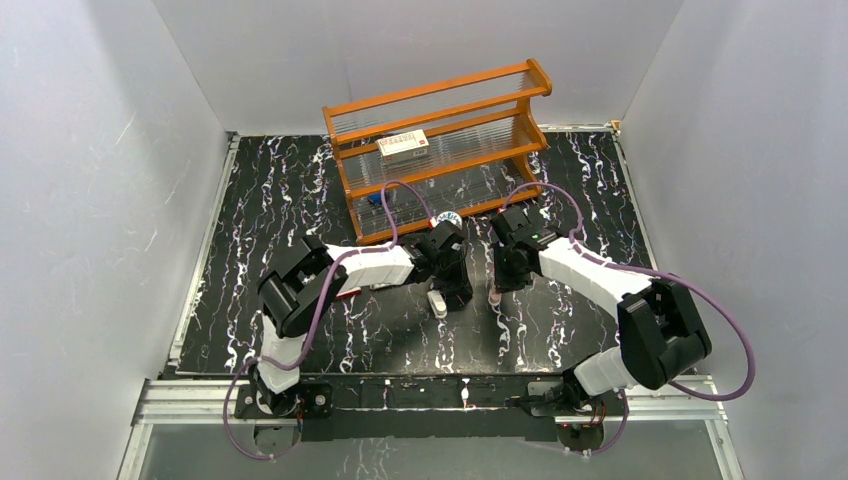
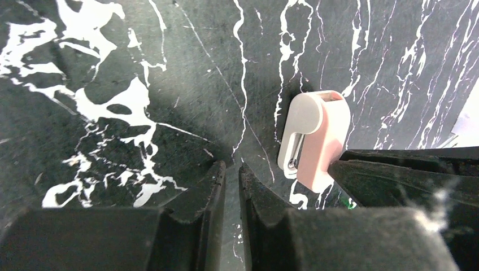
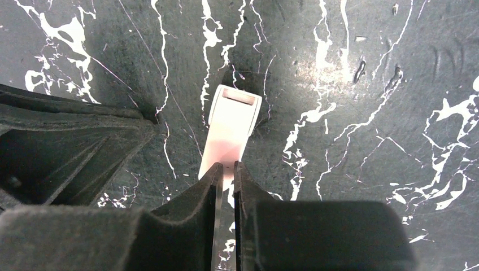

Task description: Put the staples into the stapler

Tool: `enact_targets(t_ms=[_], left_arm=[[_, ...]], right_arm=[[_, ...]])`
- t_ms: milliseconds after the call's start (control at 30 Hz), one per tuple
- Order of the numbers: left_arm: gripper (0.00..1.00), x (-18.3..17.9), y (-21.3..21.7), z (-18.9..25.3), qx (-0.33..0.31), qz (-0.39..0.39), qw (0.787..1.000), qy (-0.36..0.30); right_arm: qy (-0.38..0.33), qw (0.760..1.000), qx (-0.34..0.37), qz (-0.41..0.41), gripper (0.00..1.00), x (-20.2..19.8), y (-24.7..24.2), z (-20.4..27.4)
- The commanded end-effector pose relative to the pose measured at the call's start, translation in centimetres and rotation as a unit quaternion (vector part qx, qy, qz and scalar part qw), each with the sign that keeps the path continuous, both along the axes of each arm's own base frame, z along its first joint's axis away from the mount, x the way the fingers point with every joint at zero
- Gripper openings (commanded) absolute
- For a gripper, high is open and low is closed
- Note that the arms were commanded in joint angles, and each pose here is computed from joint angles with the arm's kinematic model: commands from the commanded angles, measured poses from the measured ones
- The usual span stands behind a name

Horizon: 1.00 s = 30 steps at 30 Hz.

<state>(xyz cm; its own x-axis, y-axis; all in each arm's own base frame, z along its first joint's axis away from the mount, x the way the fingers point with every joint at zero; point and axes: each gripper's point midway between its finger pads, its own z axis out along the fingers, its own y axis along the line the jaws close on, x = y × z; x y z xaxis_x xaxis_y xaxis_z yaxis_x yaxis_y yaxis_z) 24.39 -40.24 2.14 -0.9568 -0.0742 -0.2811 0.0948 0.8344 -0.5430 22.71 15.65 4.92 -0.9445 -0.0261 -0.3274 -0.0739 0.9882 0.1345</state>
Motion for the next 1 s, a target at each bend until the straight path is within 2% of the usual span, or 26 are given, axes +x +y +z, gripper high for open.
enact_targets(t_ms=[0, 133, 267, 400, 500, 600, 633, 700, 800, 967], left_arm=[[0.16, 1.3, 1.1, 4.0, 0.004, 0.009, 0.999, -0.051], [0.27, 2.4, 2.3, 5.9, 0.023, 0.021, 0.995, -0.093], [0.38, 3.1, 4.0, 8.5, 0.04, 0.03, 0.989, -0.137], [0.47, 3.5, 7.1, 11.8, 0.071, 0.035, 0.978, -0.194], [0.51, 3.0, 11.0, 14.7, 0.101, 0.046, 0.962, -0.248], [0.66, 1.8, 15.8, 16.4, 0.132, 0.068, 0.944, -0.294], [0.74, 1.5, 17.3, 17.5, 0.139, 0.077, 0.937, -0.312], [0.82, 0.7, 19.9, 19.6, 0.146, 0.091, 0.924, -0.34], [0.85, -0.6, 23.3, 22.9, 0.144, 0.113, 0.908, -0.377], [0.87, -2.9, 28.6, 28.0, 0.125, 0.156, 0.879, -0.433]], right_arm=[[-0.01, 1.0, -0.006, 0.002, 0.23, 0.7, 0.2, 0.9], [-0.075, 0.997, 0.005, -0.006, 0.36, 2.9, 0.4, 5.6], [-0.139, 0.99, 0.015, -0.016, 0.44, 4.0, -0.1, 9.7], [-0.192, 0.981, 0.011, -0.037, 0.52, 3.7, -1.8, 12.3], [-0.238, 0.97, 0.006, -0.051, 0.59, 2.9, -3.6, 14.3], [-0.289, 0.957, 0.005, -0.04, 0.7, 2.3, -4.9, 16.5], [-0.306, 0.951, 0.005, -0.039, 0.76, 2.1, -5.4, 17.4], [-0.339, 0.94, 0.006, -0.04, 0.89, 1.7, -6.2, 19.4], [-0.382, 0.922, 0.007, -0.054, 0.98, 1.3, -7.5, 22.5], [-0.438, 0.894, 0.0, -0.089, 0.99, 0.6, -9.8, 27.4]])
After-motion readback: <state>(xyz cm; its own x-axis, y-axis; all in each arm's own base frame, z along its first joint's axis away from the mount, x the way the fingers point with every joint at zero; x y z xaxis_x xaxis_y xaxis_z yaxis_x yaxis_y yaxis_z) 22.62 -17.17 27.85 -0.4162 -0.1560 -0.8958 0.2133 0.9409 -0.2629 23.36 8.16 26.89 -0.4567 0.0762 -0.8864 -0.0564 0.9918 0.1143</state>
